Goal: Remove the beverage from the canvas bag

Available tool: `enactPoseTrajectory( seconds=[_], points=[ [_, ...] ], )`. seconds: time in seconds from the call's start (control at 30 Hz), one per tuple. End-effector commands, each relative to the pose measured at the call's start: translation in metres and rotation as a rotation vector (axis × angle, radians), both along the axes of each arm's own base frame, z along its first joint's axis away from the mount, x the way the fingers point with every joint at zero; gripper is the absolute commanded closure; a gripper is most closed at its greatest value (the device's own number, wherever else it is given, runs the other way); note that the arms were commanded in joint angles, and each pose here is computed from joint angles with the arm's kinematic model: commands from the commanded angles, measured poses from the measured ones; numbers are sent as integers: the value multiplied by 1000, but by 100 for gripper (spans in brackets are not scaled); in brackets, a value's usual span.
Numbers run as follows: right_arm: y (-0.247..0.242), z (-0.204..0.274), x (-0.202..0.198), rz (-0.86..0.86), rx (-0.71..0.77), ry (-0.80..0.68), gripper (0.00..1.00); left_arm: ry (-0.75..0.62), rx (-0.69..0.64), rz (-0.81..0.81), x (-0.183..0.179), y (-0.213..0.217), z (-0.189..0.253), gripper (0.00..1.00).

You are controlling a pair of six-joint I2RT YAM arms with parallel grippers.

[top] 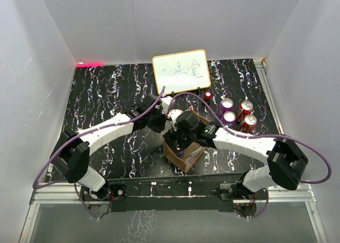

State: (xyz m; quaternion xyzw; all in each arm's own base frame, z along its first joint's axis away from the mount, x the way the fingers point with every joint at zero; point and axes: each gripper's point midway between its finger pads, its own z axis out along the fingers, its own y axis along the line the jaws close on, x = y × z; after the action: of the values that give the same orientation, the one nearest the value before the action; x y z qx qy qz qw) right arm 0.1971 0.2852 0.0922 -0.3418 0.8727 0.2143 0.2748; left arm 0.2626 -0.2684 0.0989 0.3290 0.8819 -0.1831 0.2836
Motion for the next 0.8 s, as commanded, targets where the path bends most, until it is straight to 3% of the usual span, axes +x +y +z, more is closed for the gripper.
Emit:
enactPoseTrajectory(
  seconds=[0.0,0.17,0.3,0.47,0.77],
  points=[
    [14,-4,8,9,-17,-77,15,1,9,-6,1,-3,4,98],
    [18,-9,0,39,-67,-102,23,2,7,-6,1,-4,5,98],
    [17,0,2,29,-60,-131,39,4,10,-5,1,-3,4,98],
    [15,21,10,-7,-28,-195,65,5,11,-7,1,-4,3,98],
    [0,61,22,-116,52,-313,86,6,12,-7,1,-4,3,98]
  ],
)
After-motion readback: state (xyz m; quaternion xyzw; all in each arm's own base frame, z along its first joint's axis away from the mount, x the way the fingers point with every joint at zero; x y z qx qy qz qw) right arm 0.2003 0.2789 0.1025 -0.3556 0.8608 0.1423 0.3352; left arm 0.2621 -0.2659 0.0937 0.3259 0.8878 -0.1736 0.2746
